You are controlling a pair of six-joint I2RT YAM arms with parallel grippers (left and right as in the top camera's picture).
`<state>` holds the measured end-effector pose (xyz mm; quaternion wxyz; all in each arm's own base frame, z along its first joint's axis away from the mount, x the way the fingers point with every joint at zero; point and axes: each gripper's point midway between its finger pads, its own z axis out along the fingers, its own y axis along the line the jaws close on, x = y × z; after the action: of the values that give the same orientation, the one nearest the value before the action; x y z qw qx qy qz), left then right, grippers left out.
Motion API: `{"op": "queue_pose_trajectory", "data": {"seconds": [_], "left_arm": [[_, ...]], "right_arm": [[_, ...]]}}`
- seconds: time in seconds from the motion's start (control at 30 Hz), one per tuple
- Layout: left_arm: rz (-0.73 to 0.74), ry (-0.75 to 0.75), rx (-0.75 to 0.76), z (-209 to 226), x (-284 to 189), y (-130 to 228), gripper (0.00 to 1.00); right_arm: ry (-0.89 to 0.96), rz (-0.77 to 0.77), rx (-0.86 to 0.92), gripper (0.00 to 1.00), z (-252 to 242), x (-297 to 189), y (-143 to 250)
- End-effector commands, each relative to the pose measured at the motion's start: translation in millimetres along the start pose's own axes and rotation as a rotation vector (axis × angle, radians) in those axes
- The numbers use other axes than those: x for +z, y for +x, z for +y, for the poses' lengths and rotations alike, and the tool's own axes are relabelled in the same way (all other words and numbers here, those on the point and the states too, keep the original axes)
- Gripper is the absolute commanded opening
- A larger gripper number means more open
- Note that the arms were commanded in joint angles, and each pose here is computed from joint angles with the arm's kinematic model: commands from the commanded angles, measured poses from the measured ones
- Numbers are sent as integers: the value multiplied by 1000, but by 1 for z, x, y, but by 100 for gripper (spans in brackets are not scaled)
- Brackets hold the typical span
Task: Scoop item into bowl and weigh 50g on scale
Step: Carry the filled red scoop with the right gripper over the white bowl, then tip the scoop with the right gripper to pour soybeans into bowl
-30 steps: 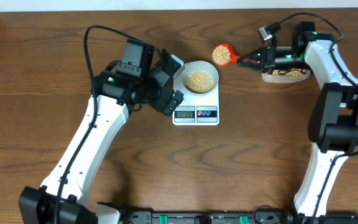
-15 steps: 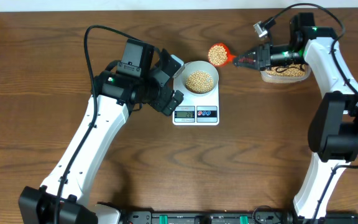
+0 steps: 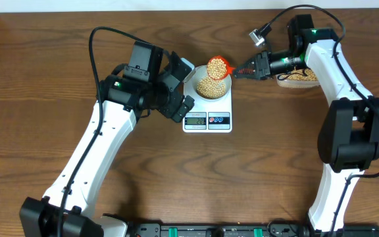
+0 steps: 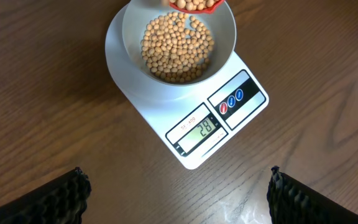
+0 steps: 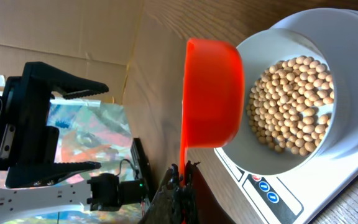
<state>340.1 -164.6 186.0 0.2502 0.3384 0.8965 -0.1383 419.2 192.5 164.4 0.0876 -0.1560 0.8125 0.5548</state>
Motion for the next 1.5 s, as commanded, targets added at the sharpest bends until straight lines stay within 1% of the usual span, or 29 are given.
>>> {"op": "queue_pose_trajectory", "data": {"seconds": [0.0,0.2,0.63,0.87,1.1,1.47], "left_arm": [[11,19,-12,-2,5,3,93],[11,19,-12,-2,5,3,93],[11,19,-12,-2,5,3,93],[11,19,-12,-2,5,3,93],[12,20,-12,-2,5,3,93],[11,19,-12,-2,5,3,93]], "right_arm": [[1,-4,-12,1,11,-1,-2],[15,8,-9,1,11,3,0],[109,29,17,1,-5,4,3],[113,38,13,1,-4,7,5],[158,67,19,1,-7,16,9],[177,69,-7,1,-2,21,3]]}}
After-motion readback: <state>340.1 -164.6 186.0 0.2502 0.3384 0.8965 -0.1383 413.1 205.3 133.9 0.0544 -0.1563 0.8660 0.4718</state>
